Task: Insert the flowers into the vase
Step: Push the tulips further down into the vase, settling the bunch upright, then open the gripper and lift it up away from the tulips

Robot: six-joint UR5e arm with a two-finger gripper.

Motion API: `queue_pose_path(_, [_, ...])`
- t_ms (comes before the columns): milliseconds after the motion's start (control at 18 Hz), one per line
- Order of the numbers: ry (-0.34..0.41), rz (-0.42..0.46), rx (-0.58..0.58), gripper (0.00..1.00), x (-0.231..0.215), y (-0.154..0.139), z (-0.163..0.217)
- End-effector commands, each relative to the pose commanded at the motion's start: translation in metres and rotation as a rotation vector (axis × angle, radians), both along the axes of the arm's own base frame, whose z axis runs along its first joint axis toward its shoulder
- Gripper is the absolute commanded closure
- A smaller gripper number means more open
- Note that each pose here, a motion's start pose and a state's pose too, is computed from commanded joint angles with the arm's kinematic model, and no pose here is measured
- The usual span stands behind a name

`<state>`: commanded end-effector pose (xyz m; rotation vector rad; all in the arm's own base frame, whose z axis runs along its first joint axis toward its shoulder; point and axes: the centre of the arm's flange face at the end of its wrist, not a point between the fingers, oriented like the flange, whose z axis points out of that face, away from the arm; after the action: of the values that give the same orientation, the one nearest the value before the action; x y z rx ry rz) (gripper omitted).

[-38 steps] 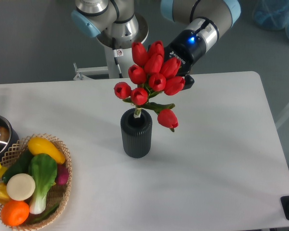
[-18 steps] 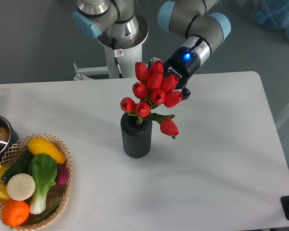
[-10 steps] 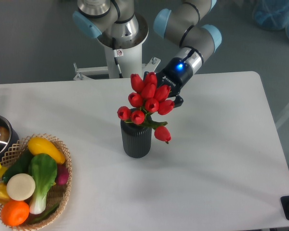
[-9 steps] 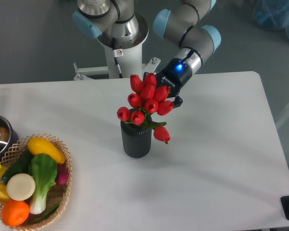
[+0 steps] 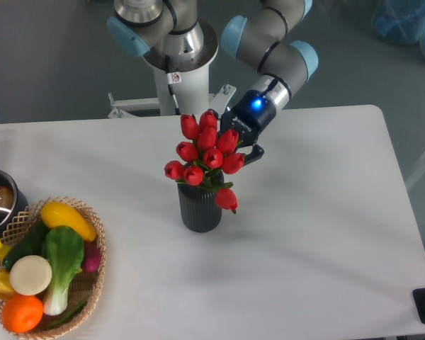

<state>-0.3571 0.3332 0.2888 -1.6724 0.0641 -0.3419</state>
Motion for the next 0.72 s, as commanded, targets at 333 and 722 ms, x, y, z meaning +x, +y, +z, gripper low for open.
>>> queue_pose_path(333, [0.022,0.005,-0.049,0.0,-0.001,-0.005,-0.001])
queue_pose_path(722, [0.115,0.065,-0.1,0.0,-0.009,-0.031,0.029])
